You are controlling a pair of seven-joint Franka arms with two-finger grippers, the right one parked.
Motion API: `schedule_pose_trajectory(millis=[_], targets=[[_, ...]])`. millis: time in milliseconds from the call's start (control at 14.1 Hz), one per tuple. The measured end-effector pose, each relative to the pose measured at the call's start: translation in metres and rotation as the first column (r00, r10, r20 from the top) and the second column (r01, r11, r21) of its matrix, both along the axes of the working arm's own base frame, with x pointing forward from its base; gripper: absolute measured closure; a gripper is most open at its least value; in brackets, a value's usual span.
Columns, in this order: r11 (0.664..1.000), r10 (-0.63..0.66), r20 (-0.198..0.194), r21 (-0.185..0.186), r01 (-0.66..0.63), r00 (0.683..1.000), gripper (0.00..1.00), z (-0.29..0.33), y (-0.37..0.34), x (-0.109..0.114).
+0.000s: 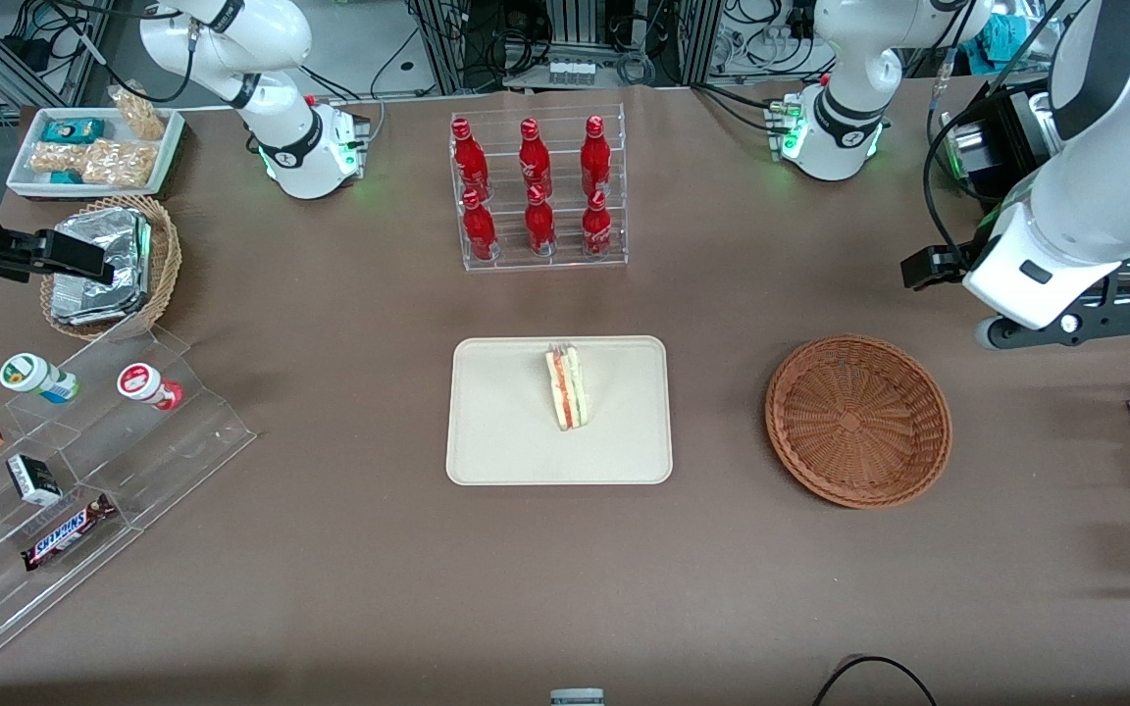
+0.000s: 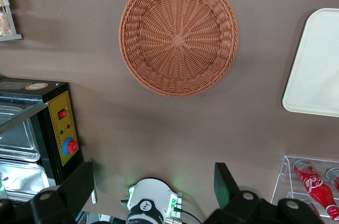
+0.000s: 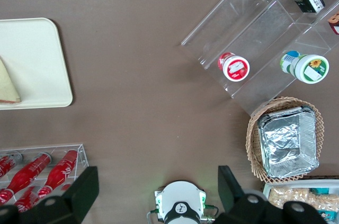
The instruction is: Place sandwich from basket to tray
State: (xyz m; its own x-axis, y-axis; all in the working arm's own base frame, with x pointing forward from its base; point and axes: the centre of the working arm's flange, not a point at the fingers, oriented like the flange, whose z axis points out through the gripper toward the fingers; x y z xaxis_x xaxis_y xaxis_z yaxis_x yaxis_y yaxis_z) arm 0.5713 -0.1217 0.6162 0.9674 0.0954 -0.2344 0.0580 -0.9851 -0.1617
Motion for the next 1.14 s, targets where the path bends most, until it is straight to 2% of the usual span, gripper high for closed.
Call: schedule_pose_trajectory(millis=[852,1135], targets=[[1.0,-0.009,0.014,-0.007,0.009,1.0,0.0,0.0,0.028,0.01],[1.0,-0.019,0.036,-0.013,0.02,0.999,0.0,-0.002,0.027,0.015]])
